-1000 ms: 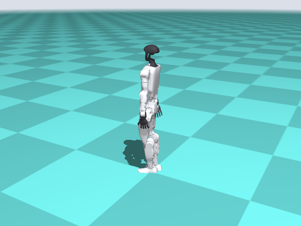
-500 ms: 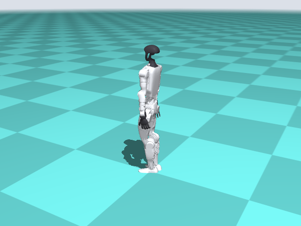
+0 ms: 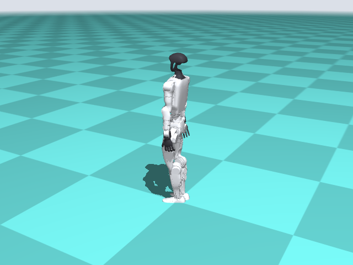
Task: In place motions
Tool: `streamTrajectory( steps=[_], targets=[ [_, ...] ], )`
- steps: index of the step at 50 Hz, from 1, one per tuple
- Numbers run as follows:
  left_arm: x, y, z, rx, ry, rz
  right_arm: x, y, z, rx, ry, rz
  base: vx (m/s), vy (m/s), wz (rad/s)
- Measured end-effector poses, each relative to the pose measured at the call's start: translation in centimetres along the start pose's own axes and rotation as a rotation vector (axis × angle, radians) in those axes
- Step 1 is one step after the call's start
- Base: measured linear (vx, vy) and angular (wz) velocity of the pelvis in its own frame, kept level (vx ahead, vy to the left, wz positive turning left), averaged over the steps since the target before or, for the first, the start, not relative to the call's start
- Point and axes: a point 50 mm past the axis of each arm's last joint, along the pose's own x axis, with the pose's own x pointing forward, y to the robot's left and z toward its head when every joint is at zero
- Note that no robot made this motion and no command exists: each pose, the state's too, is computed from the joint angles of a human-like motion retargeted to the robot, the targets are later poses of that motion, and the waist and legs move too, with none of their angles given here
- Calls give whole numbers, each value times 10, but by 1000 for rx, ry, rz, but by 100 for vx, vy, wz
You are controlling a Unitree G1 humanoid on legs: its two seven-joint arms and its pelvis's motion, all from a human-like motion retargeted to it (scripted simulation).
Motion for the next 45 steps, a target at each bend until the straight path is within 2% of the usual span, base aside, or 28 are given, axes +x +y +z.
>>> streamTrajectory(
  steps=[45],
  targets=[
    [0,-2,-3,17,11,-7,0,5,7,-5,-34,-5,0,0,0]
  ],
)
